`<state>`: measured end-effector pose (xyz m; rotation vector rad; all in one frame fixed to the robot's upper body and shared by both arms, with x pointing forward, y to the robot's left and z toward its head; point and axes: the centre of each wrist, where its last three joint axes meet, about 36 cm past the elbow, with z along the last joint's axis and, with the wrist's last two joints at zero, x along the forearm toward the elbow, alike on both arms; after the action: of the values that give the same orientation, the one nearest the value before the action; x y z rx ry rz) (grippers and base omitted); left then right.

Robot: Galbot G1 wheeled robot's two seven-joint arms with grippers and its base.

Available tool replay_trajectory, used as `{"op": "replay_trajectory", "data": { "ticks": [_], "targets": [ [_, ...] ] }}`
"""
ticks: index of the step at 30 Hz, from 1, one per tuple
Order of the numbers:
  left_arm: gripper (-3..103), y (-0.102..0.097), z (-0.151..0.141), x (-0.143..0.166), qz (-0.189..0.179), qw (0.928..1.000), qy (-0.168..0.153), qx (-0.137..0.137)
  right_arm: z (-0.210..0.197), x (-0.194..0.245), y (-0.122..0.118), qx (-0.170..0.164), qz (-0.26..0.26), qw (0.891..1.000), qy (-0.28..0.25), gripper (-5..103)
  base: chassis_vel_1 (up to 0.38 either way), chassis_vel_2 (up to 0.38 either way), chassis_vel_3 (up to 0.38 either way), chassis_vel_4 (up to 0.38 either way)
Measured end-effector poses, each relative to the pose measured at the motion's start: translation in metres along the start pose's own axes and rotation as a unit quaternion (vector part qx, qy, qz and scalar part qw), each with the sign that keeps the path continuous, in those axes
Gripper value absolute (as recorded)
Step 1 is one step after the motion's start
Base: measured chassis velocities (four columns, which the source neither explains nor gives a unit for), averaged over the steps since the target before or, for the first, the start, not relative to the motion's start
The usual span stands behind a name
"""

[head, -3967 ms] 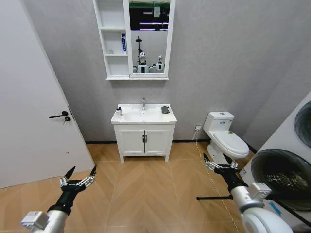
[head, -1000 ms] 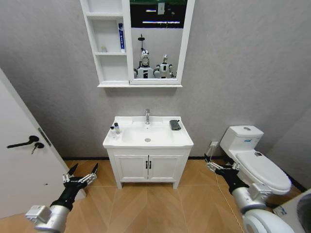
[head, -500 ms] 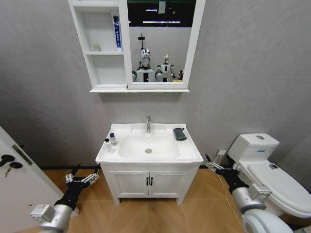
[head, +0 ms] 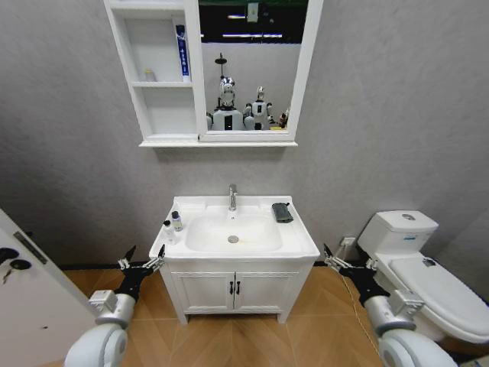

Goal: Move facial cleanser and shampoo from washbasin to cabinet, then wipe washbasin with towel.

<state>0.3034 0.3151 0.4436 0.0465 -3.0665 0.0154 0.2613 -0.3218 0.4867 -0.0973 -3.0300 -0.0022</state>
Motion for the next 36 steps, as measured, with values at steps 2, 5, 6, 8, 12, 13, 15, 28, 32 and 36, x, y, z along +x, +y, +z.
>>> {"op": "replay_trajectory", "data": {
  "ticks": [2,5,6,8,12,13,15,28,32,36],
  "targets": [
    [100,-0.001,0.001,-0.005,-0.003,1.0000,0.003,-0.001,0.001,-0.003,0.000,0.000,-0.003,1.000,0.001,100,0.000,0.000,0.000,0.000],
    [100,-0.011,0.005,-0.024,0.003,0.9999,0.016,0.000,0.006,-0.013,-0.004,0.002,-0.009,1.000,0.002,100,0.000,0.000,0.000,0.000],
    [100,-0.011,0.005,-0.024,0.003,0.9999,0.016,0.000,0.006,-0.013,-0.004,0.002,-0.009,1.000,0.002,100,0.000,0.000,0.000,0.000],
    [100,-0.023,0.011,-0.041,0.017,0.9995,0.025,0.003,0.009,-0.018,-0.007,0.003,-0.009,1.000,0.004,100,0.000,0.000,0.000,0.000],
    [100,-0.041,0.025,-0.061,0.033,0.9986,0.041,0.005,0.014,-0.022,-0.012,0.001,-0.002,1.000,0.008,100,0.000,0.000,0.000,0.000],
    [100,-0.041,0.025,-0.061,0.033,0.9986,0.041,0.005,0.014,-0.022,-0.012,0.001,-0.002,1.000,0.008,100,0.000,0.000,0.000,0.000],
    [100,-0.049,0.033,-0.073,0.035,0.9983,0.046,0.004,0.017,-0.024,-0.015,0.000,0.001,1.000,0.010,100,0.000,0.000,0.000,0.000],
    [100,-0.036,0.045,-0.136,-0.020,0.9988,0.042,-0.010,0.025,-0.031,-0.019,-0.001,0.009,1.000,0.010,100,0.000,0.000,0.000,0.000],
    [100,-0.029,0.053,-0.148,-0.030,0.9980,0.054,-0.011,0.027,-0.031,-0.019,0.000,0.011,1.000,0.009,100,0.000,0.000,0.000,0.000],
    [103,-0.028,0.057,-0.157,-0.031,0.9978,0.058,-0.011,0.026,-0.031,-0.020,0.000,0.013,1.000,0.007,100,0.000,0.000,0.000,0.000]
  ]
}}
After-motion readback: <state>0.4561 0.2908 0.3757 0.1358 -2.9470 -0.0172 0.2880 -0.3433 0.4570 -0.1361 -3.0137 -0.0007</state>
